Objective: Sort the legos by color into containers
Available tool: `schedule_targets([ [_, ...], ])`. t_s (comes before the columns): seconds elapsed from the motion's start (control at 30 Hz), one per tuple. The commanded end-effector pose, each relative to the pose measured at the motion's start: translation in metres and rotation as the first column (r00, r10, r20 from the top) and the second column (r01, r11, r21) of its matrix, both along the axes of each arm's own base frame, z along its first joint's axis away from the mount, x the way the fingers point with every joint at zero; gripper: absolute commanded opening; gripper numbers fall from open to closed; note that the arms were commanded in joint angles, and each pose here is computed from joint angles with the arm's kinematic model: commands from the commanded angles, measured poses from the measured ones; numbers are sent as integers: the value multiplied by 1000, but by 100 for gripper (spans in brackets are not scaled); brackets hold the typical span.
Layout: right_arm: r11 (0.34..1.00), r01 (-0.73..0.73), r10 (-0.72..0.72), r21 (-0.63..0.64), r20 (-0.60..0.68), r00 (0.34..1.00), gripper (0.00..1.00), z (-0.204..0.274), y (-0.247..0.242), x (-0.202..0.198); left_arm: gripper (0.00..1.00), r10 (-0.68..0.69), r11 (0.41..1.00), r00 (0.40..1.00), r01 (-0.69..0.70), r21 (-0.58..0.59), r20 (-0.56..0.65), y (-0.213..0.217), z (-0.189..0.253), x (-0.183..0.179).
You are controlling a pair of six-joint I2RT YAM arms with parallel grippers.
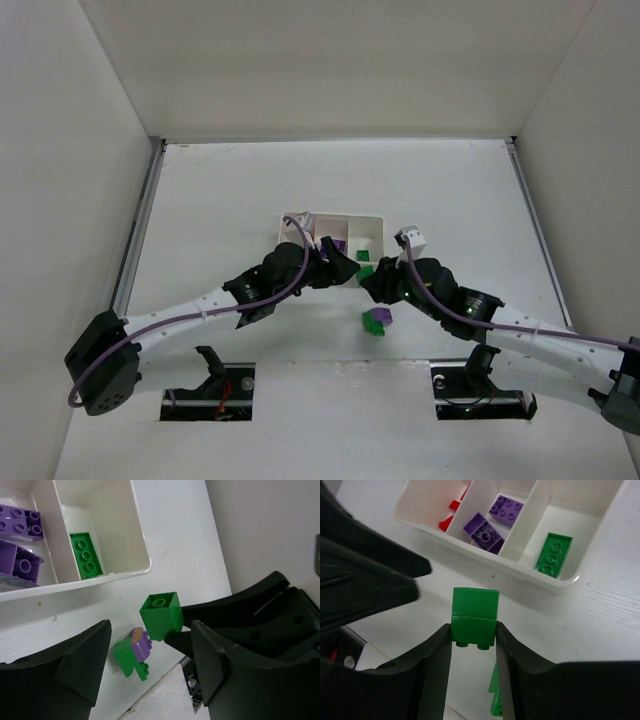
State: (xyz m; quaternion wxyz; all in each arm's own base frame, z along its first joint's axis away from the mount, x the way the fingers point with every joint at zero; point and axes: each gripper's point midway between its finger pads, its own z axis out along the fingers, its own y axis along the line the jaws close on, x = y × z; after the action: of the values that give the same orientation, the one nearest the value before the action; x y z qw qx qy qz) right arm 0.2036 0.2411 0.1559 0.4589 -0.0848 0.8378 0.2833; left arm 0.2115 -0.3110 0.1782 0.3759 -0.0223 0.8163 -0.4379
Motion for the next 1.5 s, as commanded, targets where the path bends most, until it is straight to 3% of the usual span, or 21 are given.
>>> schedule_targets([
  [0.0, 993, -79, 70, 88, 100, 993, 25, 42, 21, -3, 62, -21, 998, 1000, 22, -54, 23, -16, 16, 2],
  [0.23, 984, -148, 136, 103, 112, 984, 25, 46, 34, -8, 62, -17, 998, 1000, 16, -57, -4, -23, 14, 4],
  [0.43, 980, -163, 149, 115, 118, 982, 25, 48, 39, -7, 53, -46, 997, 999, 44, -58, -24, -32, 11, 0],
  [0.93, 984, -145, 135, 108, 99, 986, 24, 34, 31, -4, 18, -11, 997, 999, 8, -72, -40, -21, 10, 9],
  [1.47, 981, -145, 131, 130, 108, 985, 23, 40, 28, -8, 12, 182, 980, 983, -184, -76, -33, 28, 4, 45],
])
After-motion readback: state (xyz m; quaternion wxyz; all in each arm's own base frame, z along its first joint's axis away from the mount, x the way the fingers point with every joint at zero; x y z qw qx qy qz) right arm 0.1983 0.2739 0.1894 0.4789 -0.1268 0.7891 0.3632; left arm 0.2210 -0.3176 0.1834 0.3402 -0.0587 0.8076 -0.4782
